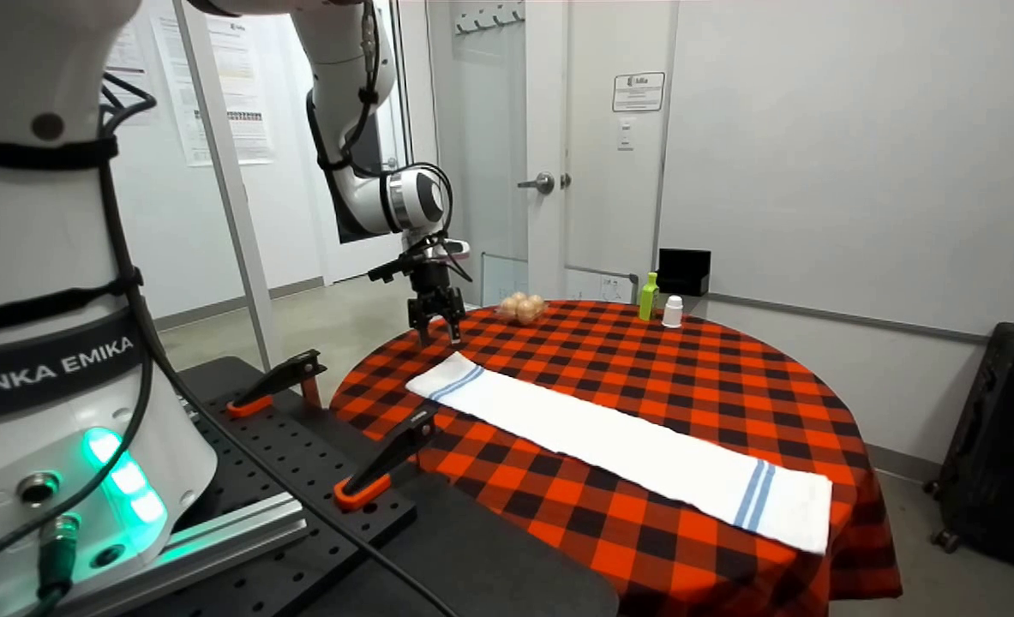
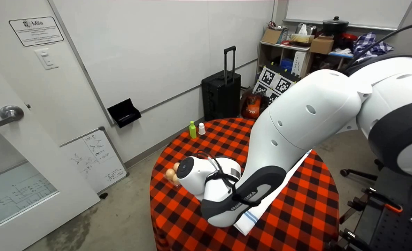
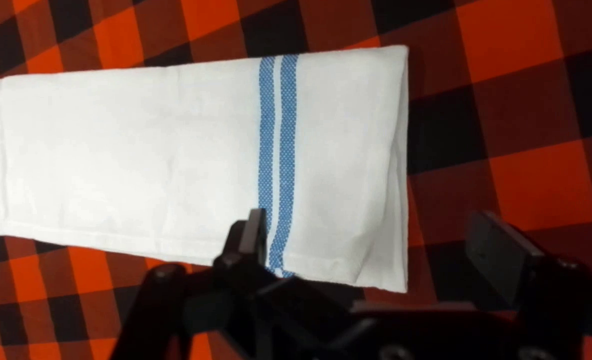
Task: Fold the towel on the table
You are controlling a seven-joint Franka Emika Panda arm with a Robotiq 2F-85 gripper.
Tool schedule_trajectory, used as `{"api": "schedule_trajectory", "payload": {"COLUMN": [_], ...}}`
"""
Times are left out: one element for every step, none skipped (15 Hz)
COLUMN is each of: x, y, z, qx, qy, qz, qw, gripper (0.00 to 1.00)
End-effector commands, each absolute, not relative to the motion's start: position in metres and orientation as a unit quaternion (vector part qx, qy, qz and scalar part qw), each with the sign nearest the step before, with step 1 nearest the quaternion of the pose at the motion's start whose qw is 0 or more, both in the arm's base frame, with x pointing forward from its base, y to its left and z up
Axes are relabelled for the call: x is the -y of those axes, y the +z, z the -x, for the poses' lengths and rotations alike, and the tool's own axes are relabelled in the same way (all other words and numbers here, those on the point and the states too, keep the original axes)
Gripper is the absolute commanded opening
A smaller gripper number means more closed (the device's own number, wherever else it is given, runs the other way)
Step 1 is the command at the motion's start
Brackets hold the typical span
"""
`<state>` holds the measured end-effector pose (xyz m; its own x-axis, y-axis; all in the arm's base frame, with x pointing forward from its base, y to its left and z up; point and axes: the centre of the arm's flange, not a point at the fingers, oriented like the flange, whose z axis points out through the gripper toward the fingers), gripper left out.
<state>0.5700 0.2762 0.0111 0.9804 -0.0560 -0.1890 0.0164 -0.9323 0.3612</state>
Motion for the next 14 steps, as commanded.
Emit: {"api": "schedule_trajectory", "payload": {"x": [-0.27,-0.266,-0.263,-0.26,-0.259,-0.258,-0.258,-0.259,-0.26,-0.262,-0.263,-0.265,-0.266,-0.266], "y": [-0.004,-0.008,-0.01,-0.013,-0.014,-0.016,-0.017,-0.019,-0.019,-0.02,-0.021,-0.023,-0.025,-0.028], "z": [-0.575,-0.574,-0.574,-0.573,-0.573,-0.573,-0.573,-0.573,-0.573,-0.573,-0.572,-0.572,-0.571,-0.571], "qx": [0.03,0.034,0.038,0.042,0.044,0.045,0.046,0.044,0.043,0.041,0.039,0.037,0.036,0.034], "qy": [-0.086,-0.087,-0.09,-0.092,-0.093,-0.095,-0.096,-0.097,-0.097,-0.098,-0.099,-0.1,-0.101,-0.101], "qz": [-0.978,-0.977,-0.977,-0.978,-0.978,-0.978,-0.978,-0.979,-0.979,-0.979,-0.979,-0.979,-0.979,-0.979], "qw": [0.19,0.192,0.189,0.184,0.182,0.179,0.177,0.176,0.176,0.175,0.175,0.176,0.175,0.172], "gripper": [1.0,1.0,1.0,1.0,1.0,1.0,1.0,1.0,1.0,1.0,1.0,1.0,1.0,1.0]}}
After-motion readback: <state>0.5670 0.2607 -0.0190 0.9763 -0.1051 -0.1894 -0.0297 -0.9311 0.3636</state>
